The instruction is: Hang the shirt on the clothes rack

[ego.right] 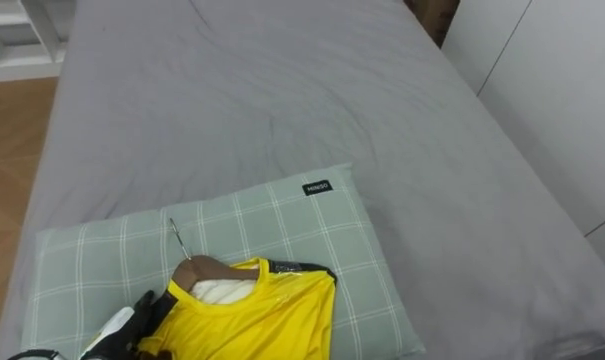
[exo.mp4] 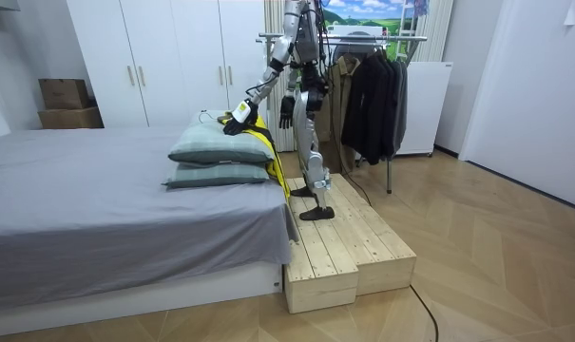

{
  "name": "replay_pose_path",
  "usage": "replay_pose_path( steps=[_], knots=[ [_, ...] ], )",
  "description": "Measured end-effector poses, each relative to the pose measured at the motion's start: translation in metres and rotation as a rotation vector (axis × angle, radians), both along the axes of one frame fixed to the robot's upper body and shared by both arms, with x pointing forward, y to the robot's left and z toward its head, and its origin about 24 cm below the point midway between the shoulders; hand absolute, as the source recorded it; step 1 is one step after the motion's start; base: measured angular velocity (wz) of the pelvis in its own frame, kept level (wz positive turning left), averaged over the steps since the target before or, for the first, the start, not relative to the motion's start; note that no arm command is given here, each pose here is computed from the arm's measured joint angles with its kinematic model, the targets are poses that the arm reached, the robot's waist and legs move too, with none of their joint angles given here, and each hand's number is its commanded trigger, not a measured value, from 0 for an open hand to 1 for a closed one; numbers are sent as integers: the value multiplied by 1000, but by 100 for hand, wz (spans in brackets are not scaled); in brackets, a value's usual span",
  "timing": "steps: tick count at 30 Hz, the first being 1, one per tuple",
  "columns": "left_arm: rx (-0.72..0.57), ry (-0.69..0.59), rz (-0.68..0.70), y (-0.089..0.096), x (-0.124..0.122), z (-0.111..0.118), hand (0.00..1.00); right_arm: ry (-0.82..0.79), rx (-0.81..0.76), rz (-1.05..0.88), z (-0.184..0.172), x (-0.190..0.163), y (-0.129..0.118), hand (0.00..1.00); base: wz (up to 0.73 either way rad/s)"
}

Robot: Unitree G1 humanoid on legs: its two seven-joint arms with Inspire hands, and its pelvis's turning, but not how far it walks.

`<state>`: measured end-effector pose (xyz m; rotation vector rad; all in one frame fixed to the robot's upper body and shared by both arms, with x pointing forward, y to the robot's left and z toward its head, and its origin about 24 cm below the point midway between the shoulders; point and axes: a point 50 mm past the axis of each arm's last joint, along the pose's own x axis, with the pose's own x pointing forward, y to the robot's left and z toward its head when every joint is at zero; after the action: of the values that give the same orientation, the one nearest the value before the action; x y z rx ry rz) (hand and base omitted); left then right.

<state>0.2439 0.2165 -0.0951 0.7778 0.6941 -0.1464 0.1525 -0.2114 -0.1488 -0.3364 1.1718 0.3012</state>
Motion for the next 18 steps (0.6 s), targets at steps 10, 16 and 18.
replay_pose_path(
  steps=[10,16,18],
  knots=[
    [41,-38,46,21,11,13,100,1,4,-3,0,0,-1,0,-1],
    [43,-21,65,22,9,12,100,1,6,-11,0,0,-1,0,1],
    [39,-5,67,21,5,8,100,0,7,-16,0,0,-1,0,2]
  ],
)
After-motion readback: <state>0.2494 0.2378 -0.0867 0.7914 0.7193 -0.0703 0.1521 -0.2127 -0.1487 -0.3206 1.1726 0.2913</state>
